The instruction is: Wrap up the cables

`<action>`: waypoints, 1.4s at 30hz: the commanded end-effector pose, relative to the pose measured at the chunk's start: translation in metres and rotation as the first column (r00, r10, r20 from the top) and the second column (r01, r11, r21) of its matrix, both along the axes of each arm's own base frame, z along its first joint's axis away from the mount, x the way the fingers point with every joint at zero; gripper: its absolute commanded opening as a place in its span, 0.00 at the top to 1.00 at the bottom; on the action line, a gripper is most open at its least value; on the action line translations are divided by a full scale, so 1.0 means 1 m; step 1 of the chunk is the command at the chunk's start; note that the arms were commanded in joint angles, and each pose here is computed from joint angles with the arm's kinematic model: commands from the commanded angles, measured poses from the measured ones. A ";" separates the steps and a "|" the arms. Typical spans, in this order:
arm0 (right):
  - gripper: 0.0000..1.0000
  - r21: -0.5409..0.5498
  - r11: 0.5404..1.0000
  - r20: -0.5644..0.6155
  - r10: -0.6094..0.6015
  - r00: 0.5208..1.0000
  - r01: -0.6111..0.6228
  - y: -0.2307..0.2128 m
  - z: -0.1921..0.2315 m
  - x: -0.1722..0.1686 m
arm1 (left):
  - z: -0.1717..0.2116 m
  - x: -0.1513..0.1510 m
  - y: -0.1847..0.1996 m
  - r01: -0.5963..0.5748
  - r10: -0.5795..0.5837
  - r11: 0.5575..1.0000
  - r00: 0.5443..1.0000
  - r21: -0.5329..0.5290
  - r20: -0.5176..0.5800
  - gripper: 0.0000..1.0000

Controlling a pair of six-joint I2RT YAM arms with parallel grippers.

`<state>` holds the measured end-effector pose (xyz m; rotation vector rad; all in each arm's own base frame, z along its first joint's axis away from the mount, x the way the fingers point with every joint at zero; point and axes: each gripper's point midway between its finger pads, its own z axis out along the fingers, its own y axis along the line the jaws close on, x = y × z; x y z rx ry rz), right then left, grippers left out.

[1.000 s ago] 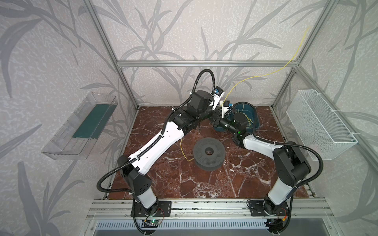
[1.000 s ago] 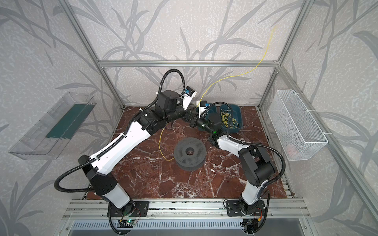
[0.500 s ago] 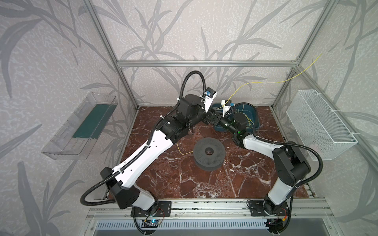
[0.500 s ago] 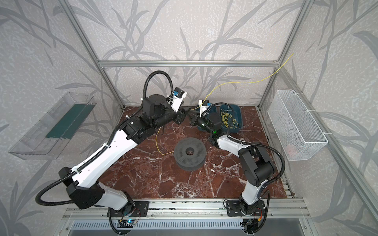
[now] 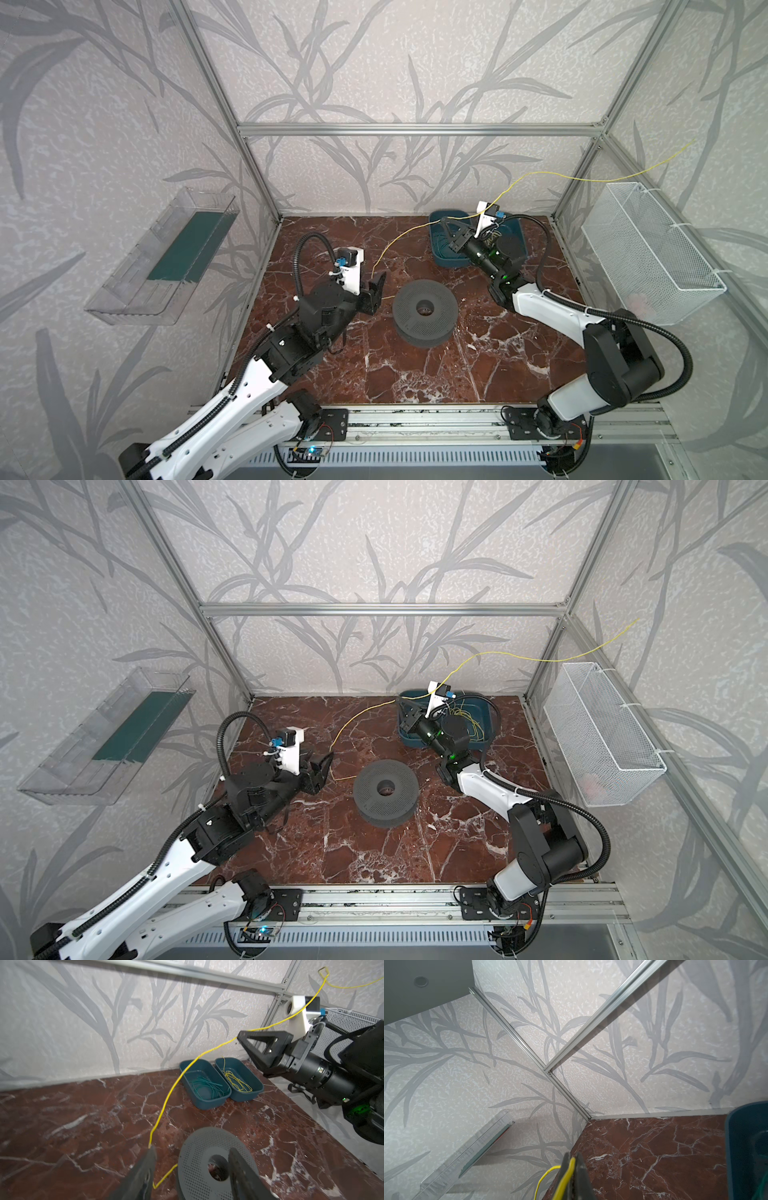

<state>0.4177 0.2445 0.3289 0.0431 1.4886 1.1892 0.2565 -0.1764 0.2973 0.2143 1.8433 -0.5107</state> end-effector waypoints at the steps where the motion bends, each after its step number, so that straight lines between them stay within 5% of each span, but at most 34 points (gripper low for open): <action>1: 1.00 0.064 0.995 0.023 -0.079 0.997 0.077 -0.028 0.017 0.002 | -0.050 -0.012 -0.018 0.042 -0.071 0.984 0.983 -0.171 -0.168 0.42; 11: 1.00 0.173 0.961 -0.023 -0.214 0.976 0.215 -0.088 0.028 0.028 | -0.109 -0.028 -0.022 0.016 -0.126 0.914 0.960 -0.404 -0.249 0.41; 26: 1.00 0.132 0.962 0.011 -0.244 0.970 0.241 -0.114 0.041 0.003 | -0.173 -0.001 -0.030 -0.088 -0.084 0.916 0.912 -0.392 -0.402 0.28; 30: 1.00 0.119 0.959 0.004 -0.261 0.965 0.259 -0.127 0.041 -0.006 | -0.180 0.000 -0.043 -0.033 -0.160 0.902 0.900 -0.431 -0.405 0.28; 42: 1.00 0.085 0.959 0.022 -0.273 0.962 0.270 -0.137 0.049 -0.028 | -0.196 0.025 -0.069 0.025 -0.315 0.814 0.858 -0.581 -0.405 0.50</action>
